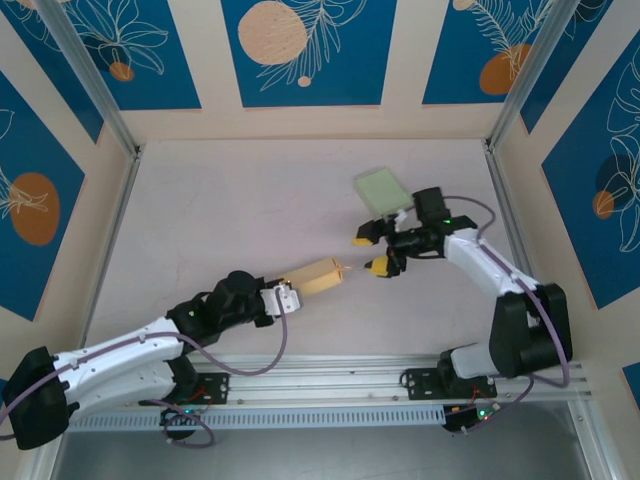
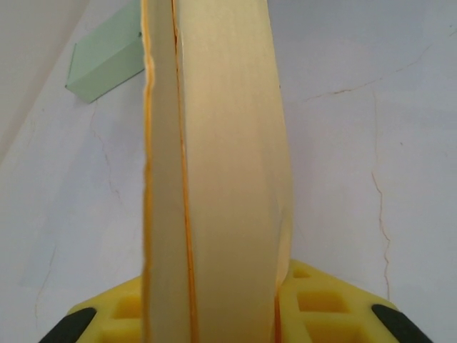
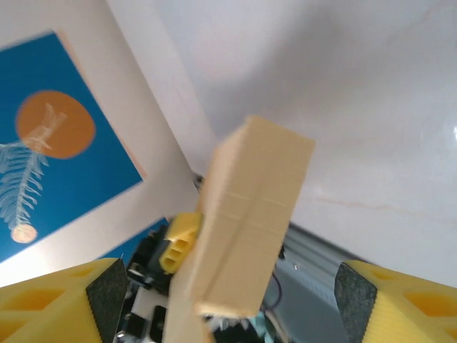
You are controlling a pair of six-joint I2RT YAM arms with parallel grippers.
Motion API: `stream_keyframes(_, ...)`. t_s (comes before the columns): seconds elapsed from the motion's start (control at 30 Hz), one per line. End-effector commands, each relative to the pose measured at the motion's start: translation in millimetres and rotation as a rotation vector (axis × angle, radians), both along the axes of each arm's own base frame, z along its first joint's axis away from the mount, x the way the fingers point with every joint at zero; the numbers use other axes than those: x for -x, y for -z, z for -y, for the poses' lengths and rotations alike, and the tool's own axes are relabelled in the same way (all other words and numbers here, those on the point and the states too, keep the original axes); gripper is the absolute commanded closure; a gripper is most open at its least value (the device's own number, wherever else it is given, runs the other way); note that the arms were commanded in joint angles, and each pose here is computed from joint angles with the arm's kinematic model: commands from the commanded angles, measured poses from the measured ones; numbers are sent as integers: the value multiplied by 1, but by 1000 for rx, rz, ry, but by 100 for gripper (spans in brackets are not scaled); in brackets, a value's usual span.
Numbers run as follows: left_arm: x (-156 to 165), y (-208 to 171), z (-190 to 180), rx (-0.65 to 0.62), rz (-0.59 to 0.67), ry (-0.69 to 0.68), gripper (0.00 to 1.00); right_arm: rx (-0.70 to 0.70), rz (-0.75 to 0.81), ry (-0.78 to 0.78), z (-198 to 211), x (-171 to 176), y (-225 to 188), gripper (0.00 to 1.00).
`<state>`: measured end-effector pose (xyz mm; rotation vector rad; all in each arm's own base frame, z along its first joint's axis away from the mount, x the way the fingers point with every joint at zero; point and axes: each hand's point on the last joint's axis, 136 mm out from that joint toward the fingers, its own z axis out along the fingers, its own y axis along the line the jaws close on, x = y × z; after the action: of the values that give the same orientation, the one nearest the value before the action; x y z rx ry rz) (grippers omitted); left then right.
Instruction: Fold the paper box
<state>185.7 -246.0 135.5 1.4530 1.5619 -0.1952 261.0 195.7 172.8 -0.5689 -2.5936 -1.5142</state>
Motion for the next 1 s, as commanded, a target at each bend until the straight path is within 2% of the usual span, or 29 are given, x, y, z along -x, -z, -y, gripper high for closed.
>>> stream_keyframes(0.0,3,-12,2,38,-55,0,95,47,120,18,16,5,-20,21)
stream_keyframes(0.07,5,-14,3,47,-110,7,95,126,222,0,23,5,-30,22)
stream_keyframes(0.17,7,-12,8,68,-264,23,96,273,392,-43,30,8,-40,26)
stream_keyframes(0.23,10,-10,13,75,-400,68,95,324,506,-88,29,12,-50,27)
stream_keyframes(0.33,10,-5,18,53,-517,108,91,399,661,-163,22,20,-59,28)
stream_keyframes(0.47,6,-3,20,16,-583,145,79,503,784,-249,14,28,-55,28)
stream_keyframes(0.63,-11,1,20,13,-618,171,76,593,870,-356,-3,27,-27,31)
stream_keyframes(0.77,-20,12,20,-12,-649,167,68,597,876,-401,-13,18,-10,31)
stream_keyframes(0.97,-26,21,23,-18,-615,187,57,642,867,-487,-20,8,9,33)
